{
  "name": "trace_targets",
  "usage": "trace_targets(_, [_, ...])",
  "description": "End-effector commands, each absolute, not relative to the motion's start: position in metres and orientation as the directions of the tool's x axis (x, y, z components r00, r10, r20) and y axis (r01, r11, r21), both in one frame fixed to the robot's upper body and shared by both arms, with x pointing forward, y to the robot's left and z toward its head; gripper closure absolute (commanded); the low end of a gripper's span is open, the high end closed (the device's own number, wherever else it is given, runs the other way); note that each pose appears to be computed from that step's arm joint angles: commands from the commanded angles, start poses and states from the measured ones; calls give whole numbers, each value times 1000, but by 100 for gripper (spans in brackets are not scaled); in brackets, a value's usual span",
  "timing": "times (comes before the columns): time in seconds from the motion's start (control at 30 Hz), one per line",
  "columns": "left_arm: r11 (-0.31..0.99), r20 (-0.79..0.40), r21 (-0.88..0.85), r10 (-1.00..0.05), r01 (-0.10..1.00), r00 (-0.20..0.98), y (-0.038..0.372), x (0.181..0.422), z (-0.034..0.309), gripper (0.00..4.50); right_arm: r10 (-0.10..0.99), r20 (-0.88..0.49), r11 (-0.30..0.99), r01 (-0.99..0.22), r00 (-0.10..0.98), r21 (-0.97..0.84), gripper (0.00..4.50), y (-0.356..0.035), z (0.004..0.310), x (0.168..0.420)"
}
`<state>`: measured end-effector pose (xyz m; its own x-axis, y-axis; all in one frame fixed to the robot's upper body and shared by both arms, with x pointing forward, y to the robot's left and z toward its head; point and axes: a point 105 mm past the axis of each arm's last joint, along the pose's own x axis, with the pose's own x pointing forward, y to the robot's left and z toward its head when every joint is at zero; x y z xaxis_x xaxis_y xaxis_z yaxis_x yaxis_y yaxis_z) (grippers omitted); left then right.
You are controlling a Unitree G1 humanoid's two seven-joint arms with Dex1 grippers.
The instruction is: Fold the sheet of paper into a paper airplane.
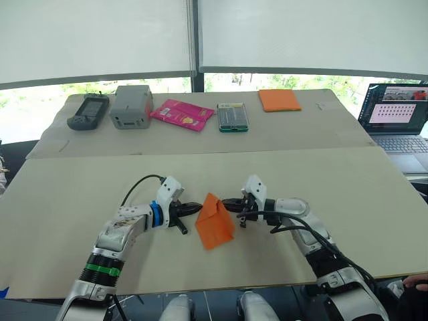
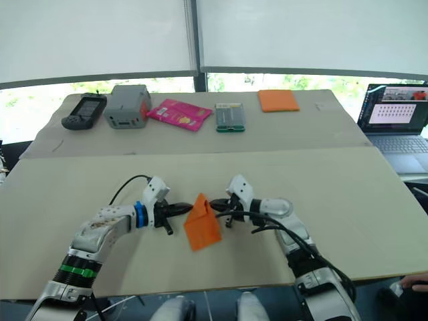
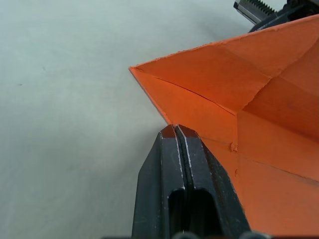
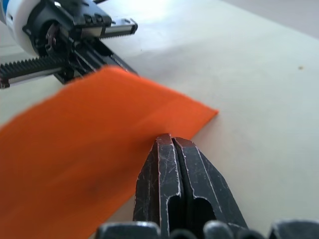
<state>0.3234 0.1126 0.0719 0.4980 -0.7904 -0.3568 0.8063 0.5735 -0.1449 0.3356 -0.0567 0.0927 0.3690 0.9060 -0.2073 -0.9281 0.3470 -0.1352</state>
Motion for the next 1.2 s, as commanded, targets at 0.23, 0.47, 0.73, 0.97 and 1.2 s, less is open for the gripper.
trace_targets(0.23, [550,-423,-154,-787,821,448,104,315,52,448,947,-119,274,-944,298,-185,450,-34,130,324])
trace_targets(0.47, [545,-422,-157,-791,824,443,101,314,52,448,935,-172,285,-946,310,-156,450,-26,104,323])
trace_targets(0.73, [547,-422,-158,-790,822,444,101,313,51,448,917,-226,305,-943,329,-134,450,-26,86,328])
trace_targets(0.97, [582,-389,-157,-779,798,492,113,322,62,448,879,-337,310,-941,337,-133,450,-33,64,329])
trace_targets(1.2, [546,-254,-195,-831,815,496,105,327,90,448,847,-400,319,-937,349,-142,450,-38,52,331])
